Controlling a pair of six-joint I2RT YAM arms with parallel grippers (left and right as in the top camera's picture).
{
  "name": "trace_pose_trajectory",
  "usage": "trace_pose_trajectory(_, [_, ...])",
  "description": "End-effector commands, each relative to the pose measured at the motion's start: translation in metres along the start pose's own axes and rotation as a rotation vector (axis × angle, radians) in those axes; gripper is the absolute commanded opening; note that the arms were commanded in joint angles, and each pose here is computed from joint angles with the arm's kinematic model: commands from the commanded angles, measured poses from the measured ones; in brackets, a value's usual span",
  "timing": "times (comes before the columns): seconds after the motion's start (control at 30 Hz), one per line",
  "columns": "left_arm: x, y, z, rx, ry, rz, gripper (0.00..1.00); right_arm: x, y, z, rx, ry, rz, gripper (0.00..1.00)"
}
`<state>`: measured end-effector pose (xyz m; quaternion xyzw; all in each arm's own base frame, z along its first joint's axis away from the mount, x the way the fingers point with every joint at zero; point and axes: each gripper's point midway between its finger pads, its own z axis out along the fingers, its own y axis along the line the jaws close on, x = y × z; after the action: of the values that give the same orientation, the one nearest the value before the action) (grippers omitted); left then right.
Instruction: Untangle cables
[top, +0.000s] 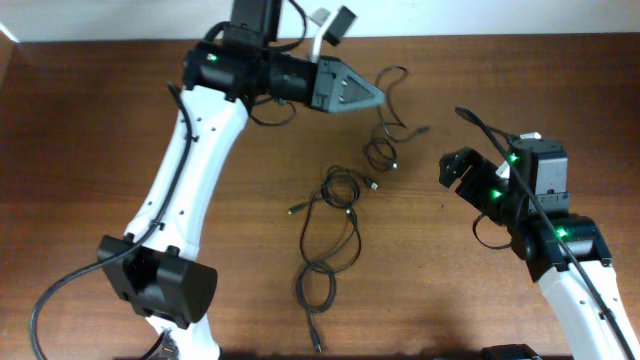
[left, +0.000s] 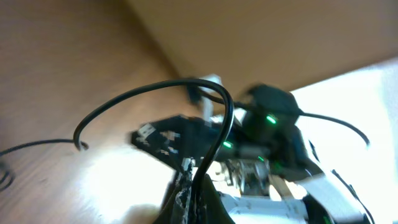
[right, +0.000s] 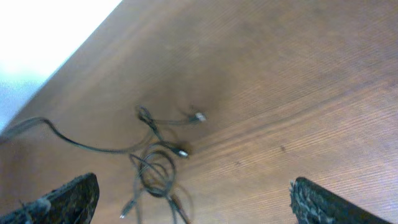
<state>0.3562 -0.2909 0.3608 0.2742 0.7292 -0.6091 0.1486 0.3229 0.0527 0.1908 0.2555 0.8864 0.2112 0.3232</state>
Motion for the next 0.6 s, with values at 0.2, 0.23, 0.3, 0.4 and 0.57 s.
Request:
trace_pose_trajectory(0.2, [0.025, -0.088, 0.016, 0.349, 0.1, 0.139, 0.0, -0.047, 0.077, -0.019, -0.347, -0.173, -0.077, 0.98])
trace_pose_trajectory(0.23, [0.025, -0.088, 0.016, 0.349, 0.1, 0.14, 0.0, -0.045, 0.082, -0.021, -0.38, -0.158, -0.085, 0.98])
trace_pose_trajectory(0.3, [0.024, -0.082, 0.019, 0.313, 0.091, 0.163, 0.0, -0.034, 0.092, -0.024, -0.443, -0.099, -0.097, 0.99])
trace_pose_trajectory(0.4, [0.021, -0.068, 0.023, 0.231, 0.074, 0.231, 0.0, -0.006, 0.103, -0.029, -0.53, 0.073, -0.013, 0.99])
trace_pose_trajectory(0.57, [0.016, -0.036, 0.033, 0.029, 0.061, 0.434, 0.0, 0.019, 0.116, -0.043, -0.619, 0.278, 0.152, 0.99])
